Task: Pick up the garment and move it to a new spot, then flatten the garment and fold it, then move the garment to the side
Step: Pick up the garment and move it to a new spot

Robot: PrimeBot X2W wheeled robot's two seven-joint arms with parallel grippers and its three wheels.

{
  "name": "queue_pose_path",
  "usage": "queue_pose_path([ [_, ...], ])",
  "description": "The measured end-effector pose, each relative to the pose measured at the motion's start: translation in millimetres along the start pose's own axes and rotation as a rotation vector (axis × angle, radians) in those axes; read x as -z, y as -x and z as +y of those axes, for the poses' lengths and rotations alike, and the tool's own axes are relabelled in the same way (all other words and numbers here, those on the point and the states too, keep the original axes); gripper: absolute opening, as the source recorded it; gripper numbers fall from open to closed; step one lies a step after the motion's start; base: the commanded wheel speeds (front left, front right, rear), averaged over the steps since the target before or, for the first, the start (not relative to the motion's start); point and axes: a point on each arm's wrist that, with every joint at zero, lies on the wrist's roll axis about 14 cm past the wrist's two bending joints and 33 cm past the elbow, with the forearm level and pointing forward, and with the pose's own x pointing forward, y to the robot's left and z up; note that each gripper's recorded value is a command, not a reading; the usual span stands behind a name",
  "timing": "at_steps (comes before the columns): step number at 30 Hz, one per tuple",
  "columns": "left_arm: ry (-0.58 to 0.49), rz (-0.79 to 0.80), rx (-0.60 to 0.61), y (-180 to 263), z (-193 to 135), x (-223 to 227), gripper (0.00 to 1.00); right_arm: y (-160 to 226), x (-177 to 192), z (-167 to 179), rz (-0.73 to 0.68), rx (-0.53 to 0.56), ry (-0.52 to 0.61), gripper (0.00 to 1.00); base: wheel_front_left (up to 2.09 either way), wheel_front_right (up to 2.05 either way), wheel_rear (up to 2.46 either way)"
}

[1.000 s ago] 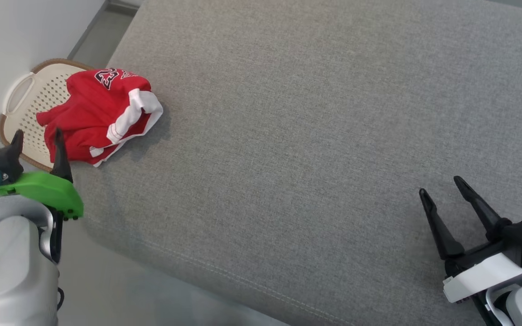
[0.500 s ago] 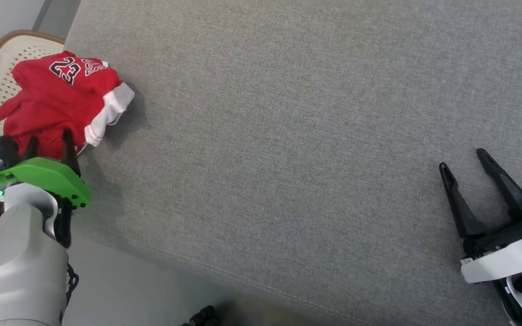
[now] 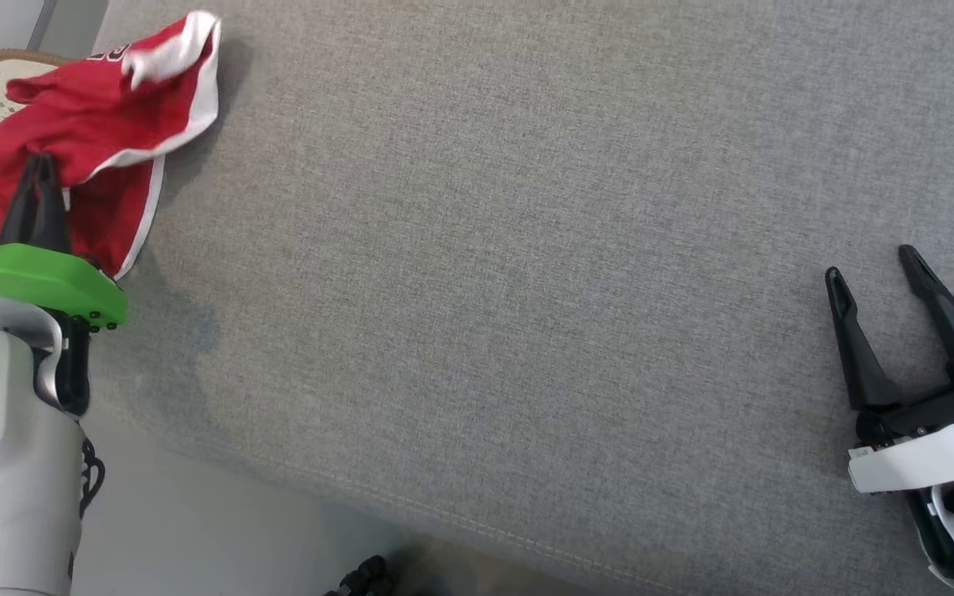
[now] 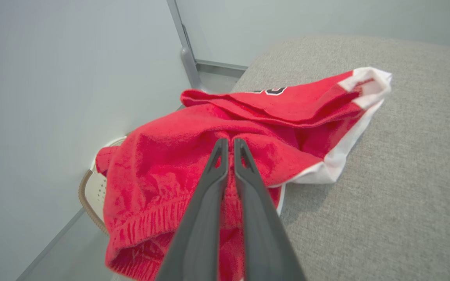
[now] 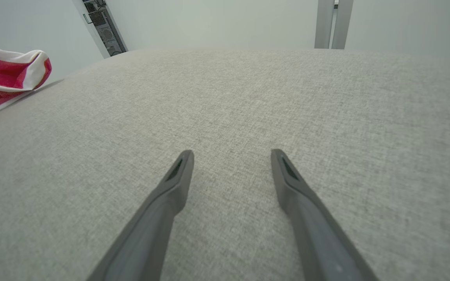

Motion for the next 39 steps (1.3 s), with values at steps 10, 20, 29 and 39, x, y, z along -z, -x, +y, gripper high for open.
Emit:
queue_pose_path([
  [10, -0.139, -0.303, 0.154, 2.3, -33.6, -102.7, 0.0, -1.2, -35.3, 27.5, -0.092, 0.031, -0.076, 1.0, 0.0, 0.0, 0.0],
  [20, -0.213, -0.536, 0.472, 23.1, -144.3, -196.0, 0.0, 33.2, -79.9, 9.7, -0.208, 0.195, -0.103, 1.0, 0.0, 0.0, 0.0],
  [29, -0.207, -0.698, 0.802, 76.7, -267.0, -260.3, 0.0, 83.6, -105.8, -17.6, -0.282, 0.366, -0.095, 1.0, 0.0, 0.0, 0.0],
  [39, -0.129, -0.771, 1.176, 154.8, -390.5, -280.5, 0.0, 157.6, -127.4, -50.4, -0.346, 0.577, -0.049, 1.0, 0.0, 0.0, 0.0],
])
